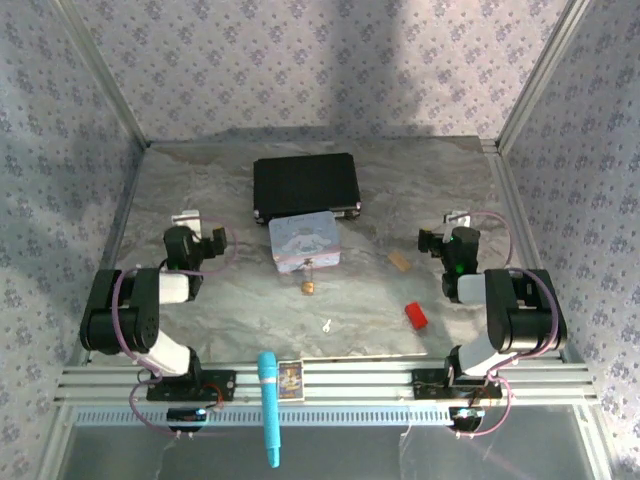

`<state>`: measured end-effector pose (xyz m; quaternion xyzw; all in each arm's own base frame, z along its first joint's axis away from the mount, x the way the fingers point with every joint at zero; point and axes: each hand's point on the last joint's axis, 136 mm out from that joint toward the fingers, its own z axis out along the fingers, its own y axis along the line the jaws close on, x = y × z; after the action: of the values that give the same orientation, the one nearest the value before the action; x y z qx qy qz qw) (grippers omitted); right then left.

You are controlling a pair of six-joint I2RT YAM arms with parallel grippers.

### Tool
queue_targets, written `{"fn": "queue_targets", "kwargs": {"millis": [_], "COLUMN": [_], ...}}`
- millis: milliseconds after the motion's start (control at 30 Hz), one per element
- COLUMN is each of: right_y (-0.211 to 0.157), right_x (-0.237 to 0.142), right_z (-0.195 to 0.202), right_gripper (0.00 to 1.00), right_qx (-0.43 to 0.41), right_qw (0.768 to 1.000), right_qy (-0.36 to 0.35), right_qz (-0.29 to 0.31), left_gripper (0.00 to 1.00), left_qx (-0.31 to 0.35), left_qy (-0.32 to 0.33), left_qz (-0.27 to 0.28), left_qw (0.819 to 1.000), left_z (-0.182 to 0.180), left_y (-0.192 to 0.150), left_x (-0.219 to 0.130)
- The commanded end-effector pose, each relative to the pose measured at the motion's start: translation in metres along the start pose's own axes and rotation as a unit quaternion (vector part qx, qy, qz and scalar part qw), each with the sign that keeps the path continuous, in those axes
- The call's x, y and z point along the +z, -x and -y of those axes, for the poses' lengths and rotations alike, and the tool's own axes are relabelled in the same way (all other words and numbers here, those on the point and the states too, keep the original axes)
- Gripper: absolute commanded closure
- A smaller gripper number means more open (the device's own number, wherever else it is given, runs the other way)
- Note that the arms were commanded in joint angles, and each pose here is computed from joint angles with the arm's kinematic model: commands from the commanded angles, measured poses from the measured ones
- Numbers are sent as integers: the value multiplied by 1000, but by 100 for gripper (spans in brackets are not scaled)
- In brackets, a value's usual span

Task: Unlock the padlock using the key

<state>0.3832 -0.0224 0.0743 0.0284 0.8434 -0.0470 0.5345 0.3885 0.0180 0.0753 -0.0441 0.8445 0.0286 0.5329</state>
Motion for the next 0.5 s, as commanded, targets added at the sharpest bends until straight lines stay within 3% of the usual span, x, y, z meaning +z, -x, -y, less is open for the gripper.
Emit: {"fn": "queue_targets", "kwargs": {"millis": [0, 467], "right_y": [10, 9], "right_x": [3, 2], "right_z": [1, 1], "right_gripper": [1, 1], "right_qx": [-4, -4], "right_qw": [1000, 1000], "right_qy": [1, 0], "right_qz": [10, 10], "left_gripper": [0, 0], "left_qx": [4, 5], "left_qy": [-11, -11], "left_qz": [26, 26], "left_qw": [1000, 1000], "left_z": [3, 4], "left_y": [16, 16], "left_x": [3, 3]}}
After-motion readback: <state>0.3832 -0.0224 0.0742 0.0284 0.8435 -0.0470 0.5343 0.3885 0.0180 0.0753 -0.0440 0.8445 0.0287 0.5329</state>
